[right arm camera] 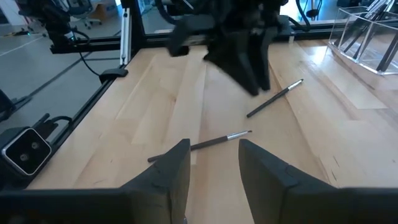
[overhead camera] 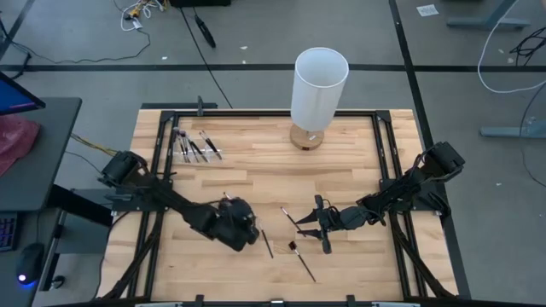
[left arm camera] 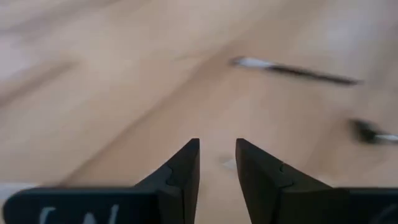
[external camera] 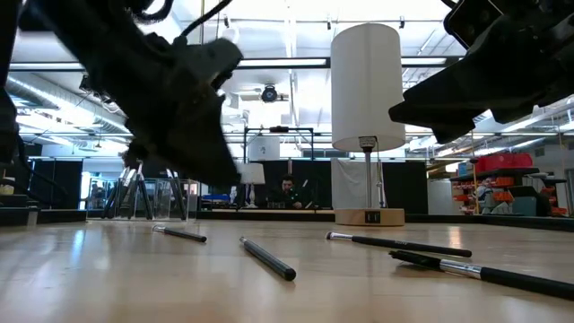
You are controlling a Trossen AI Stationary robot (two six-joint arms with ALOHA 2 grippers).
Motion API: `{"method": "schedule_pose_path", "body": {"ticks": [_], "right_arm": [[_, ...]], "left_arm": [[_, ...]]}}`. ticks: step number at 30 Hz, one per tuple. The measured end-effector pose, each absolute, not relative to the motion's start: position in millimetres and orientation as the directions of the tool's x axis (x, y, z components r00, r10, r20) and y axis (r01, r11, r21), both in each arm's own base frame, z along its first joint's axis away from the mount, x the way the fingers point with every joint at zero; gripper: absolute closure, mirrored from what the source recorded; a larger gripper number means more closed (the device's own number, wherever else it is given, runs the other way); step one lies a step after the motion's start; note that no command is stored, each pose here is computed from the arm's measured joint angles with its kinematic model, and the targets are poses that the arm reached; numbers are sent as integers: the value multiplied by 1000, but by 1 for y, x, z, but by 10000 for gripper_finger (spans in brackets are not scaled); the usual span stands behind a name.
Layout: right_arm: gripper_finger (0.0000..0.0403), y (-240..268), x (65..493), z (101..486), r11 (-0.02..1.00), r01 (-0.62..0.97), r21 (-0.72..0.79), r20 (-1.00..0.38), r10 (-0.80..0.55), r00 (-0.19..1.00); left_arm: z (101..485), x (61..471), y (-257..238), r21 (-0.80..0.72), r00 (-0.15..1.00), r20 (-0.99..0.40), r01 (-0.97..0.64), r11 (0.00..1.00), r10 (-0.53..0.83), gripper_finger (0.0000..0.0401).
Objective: Put items in baskets/containers
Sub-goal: Put the black eyeshadow brush into the transparent organizer
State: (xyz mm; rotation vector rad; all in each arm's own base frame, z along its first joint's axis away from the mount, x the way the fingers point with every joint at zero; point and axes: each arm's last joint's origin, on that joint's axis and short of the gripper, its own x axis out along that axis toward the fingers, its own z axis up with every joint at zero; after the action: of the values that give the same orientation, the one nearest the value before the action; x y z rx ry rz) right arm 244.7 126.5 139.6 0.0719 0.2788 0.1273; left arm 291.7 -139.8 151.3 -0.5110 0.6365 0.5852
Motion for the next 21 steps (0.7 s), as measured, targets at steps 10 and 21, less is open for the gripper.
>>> {"method": "schedule_pose_path", "body": {"ticks": [10,21], "right_arm": [[266,127,245,140,990,-120,74,-270,135,953],[266,127,245,140,990,-138,8,-266,136,954]], "left_arm": [[181,281,-137,-156,456,-704,-847,508,545,288],[148,259,-126,-255,353,-778,-933,253,519,153]]}}
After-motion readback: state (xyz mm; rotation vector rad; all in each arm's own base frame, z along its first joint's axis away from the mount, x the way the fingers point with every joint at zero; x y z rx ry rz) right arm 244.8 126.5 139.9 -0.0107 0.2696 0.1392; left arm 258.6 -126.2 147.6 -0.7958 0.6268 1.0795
